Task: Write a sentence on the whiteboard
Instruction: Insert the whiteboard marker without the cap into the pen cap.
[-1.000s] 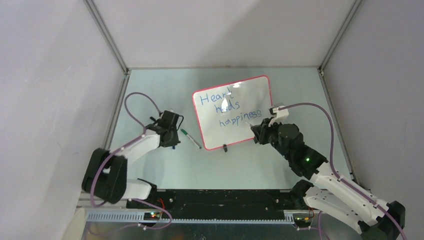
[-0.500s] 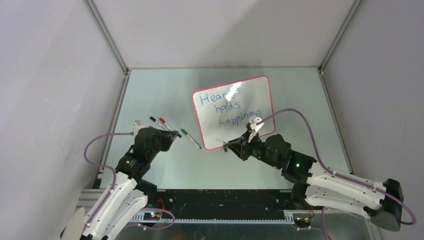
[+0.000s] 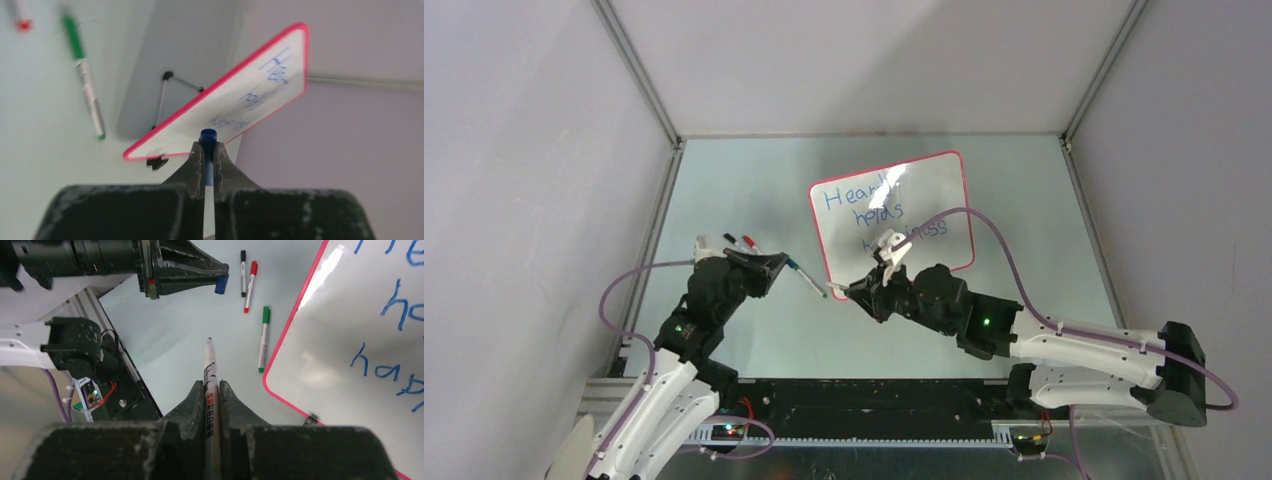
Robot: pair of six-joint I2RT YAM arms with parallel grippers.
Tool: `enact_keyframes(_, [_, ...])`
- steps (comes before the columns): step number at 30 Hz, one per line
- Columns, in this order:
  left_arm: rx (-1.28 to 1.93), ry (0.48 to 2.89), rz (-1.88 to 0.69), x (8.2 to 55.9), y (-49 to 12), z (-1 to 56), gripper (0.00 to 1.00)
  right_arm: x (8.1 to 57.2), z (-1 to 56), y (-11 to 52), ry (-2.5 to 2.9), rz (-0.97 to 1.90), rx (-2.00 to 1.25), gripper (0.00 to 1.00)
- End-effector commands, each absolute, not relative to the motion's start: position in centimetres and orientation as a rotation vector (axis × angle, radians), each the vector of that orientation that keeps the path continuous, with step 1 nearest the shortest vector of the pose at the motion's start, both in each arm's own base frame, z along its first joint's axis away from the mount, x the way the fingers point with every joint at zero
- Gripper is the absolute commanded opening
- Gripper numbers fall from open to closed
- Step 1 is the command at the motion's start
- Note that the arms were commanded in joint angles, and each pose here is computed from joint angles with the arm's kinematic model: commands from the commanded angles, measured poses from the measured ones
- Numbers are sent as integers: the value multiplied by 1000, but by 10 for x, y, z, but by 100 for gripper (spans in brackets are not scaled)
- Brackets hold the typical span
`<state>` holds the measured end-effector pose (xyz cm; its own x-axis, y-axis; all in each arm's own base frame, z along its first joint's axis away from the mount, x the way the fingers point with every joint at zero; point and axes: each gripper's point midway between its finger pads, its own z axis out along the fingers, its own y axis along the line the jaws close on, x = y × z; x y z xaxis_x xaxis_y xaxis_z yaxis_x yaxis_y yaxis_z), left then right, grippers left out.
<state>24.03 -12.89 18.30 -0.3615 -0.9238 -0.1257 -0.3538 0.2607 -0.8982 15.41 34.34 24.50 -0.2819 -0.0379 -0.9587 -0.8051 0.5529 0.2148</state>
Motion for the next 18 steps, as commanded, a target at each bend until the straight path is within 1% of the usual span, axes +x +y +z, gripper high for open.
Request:
enact_keyframes(1, [-475, 1708, -1094, 249, -154, 239, 0, 162, 291, 339, 1759, 909, -635, 0])
enact_keyframes(3, [-92, 1662, -917, 241, -160, 243, 0, 159, 289, 334, 1890, 926, -635, 0])
enact_keyframes(5, [52, 1611, -812, 237, -163, 242, 0, 155, 287, 330, 1989, 914, -660, 0])
enact_keyframes(6, [172, 1558, -717, 235, -163, 240, 0, 155, 283, 330, 2025, 897, -669, 0])
enact_keyframes(9, [393, 1424, -547, 233, -164, 240, 0, 149, 287, 324, 2116, 866, -679, 0])
enact_keyframes(12, [510, 1293, -465, 229, -169, 243, 0, 147, 289, 314, 2177, 814, -664, 0])
enact_keyframes(14, [649, 1185, -399, 221, -179, 244, 0, 149, 294, 308, 2195, 791, -646, 0])
enact_keyframes(15, [722, 1086, -346, 214, -185, 253, 0, 149, 299, 308, 2193, 792, -636, 0])
enact_keyframes(16, [774, 1056, -323, 209, -189, 244, 0, 149, 302, 305, 2202, 781, -630, 0])
enact_keyframes(18, [948, 894, -177, 199, -198, 241, 0, 149, 301, 304, 2218, 772, -635, 0])
